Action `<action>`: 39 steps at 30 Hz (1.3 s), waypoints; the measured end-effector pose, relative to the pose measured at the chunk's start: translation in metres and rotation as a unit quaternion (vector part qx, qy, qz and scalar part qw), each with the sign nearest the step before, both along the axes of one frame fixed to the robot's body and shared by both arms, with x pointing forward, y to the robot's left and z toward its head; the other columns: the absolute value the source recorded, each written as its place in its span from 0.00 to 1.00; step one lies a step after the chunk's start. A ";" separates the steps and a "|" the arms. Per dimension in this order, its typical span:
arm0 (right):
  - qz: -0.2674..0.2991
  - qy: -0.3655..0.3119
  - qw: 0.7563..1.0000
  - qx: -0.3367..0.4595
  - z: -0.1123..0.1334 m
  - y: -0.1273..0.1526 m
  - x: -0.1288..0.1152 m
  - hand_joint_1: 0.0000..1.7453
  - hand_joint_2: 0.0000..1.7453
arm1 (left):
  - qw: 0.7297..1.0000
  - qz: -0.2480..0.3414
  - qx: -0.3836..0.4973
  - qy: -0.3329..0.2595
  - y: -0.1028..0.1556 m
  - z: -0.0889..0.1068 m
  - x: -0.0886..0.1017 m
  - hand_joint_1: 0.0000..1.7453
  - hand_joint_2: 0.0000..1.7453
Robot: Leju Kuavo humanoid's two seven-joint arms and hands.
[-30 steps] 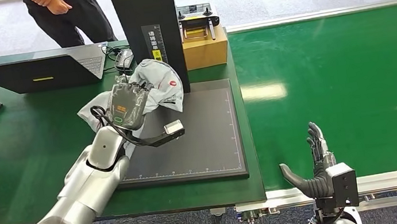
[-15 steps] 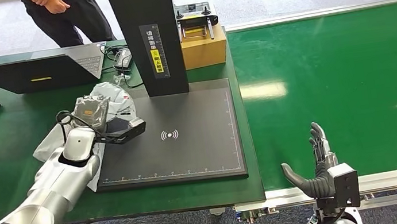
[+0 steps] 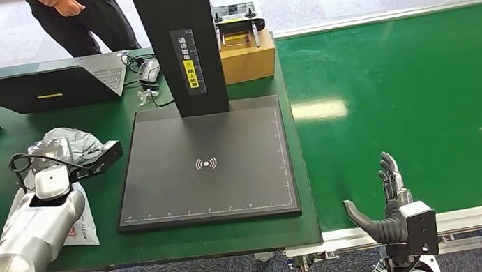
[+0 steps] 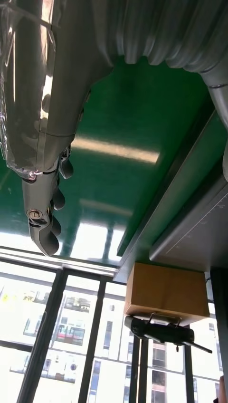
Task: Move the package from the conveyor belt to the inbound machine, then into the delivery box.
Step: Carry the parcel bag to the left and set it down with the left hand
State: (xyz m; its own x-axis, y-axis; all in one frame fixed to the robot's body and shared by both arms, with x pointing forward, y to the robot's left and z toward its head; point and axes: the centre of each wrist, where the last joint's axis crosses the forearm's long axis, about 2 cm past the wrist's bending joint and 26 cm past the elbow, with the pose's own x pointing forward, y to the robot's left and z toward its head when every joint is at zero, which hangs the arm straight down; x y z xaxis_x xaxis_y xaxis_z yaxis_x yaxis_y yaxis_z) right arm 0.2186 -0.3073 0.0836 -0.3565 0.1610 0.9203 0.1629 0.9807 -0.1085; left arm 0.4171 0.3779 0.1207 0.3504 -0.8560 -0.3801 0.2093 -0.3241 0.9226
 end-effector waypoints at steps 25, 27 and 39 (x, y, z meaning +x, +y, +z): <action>-0.001 0.021 1.000 0.001 -0.002 0.005 -0.008 0.00 1.00 | 0.977 0.007 -0.166 -0.133 0.014 -0.020 -0.022 0.00 0.00; -0.002 0.019 1.000 0.002 -0.003 0.005 -0.009 0.00 1.00 | 0.967 -0.001 -0.199 -0.159 0.015 -0.025 -0.027 0.00 0.00; -0.009 0.011 1.000 0.005 -0.002 0.001 -0.010 0.00 1.00 | 0.846 -0.077 -0.391 -0.356 0.018 -0.028 -0.037 0.00 0.00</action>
State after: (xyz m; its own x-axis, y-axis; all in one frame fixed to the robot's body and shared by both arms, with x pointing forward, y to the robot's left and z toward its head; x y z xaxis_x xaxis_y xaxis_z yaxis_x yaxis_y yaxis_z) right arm 0.2088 -0.3064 0.0811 -0.3329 0.1585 0.9295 0.1776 0.9787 -0.1033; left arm 0.3799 0.3959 0.0925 0.1136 -0.8049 0.5824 -0.4775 0.4698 0.7424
